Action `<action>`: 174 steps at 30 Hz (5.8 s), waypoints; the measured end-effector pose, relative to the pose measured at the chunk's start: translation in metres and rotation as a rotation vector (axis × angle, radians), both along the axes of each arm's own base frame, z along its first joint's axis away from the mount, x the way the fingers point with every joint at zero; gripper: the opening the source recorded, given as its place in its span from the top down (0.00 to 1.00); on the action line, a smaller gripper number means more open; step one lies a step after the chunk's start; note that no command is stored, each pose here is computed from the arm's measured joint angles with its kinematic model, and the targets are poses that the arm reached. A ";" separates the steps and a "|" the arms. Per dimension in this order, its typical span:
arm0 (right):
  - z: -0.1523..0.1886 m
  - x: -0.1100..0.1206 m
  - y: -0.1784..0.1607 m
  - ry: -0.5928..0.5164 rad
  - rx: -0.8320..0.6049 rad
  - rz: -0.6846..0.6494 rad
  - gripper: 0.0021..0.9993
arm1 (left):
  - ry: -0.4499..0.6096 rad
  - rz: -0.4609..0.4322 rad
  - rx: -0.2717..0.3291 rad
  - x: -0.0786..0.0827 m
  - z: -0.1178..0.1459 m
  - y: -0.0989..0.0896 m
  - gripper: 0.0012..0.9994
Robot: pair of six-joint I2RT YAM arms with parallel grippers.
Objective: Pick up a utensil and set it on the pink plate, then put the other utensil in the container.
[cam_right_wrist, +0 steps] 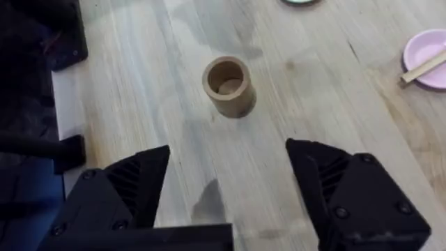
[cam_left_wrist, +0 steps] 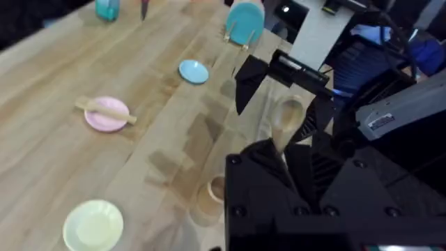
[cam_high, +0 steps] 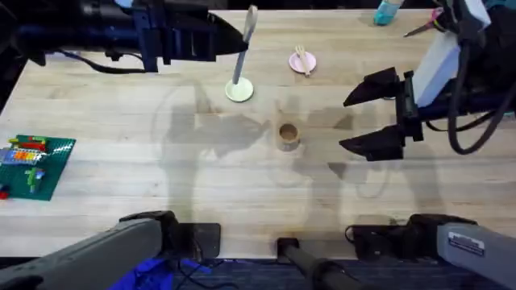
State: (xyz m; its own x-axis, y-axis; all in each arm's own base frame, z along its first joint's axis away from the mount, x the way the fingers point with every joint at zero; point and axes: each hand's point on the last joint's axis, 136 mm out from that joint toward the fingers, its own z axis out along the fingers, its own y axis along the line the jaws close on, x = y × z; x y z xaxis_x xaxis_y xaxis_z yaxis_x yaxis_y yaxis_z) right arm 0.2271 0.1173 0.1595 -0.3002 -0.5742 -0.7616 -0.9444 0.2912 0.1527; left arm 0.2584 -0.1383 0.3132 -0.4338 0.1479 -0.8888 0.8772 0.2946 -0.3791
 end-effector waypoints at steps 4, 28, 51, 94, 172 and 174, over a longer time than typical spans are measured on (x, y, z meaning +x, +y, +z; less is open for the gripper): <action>0.000 0.001 -0.003 -0.009 0.002 -0.003 0.00 | -0.098 -0.047 -0.037 -0.004 0.008 -0.003 0.96; 0.000 0.002 -0.012 -0.018 -0.003 -0.020 0.00 | -0.288 -0.146 -0.171 -0.024 -0.029 -0.011 0.96; 0.000 0.001 -0.012 -0.019 -0.003 -0.018 0.00 | -0.350 -0.271 0.077 -0.007 -0.068 -0.076 0.96; 0.000 0.001 -0.012 -0.022 -0.004 -0.016 0.00 | -0.155 -0.282 0.006 -0.009 -0.136 -0.115 0.96; -0.003 0.001 -0.014 -0.031 -0.029 -0.006 0.00 | -0.059 -0.304 0.065 -0.009 -0.213 -0.105 0.96; -0.003 0.001 -0.014 -0.031 -0.029 -0.006 0.00 | -0.058 -0.302 0.070 -0.008 -0.214 -0.105 0.96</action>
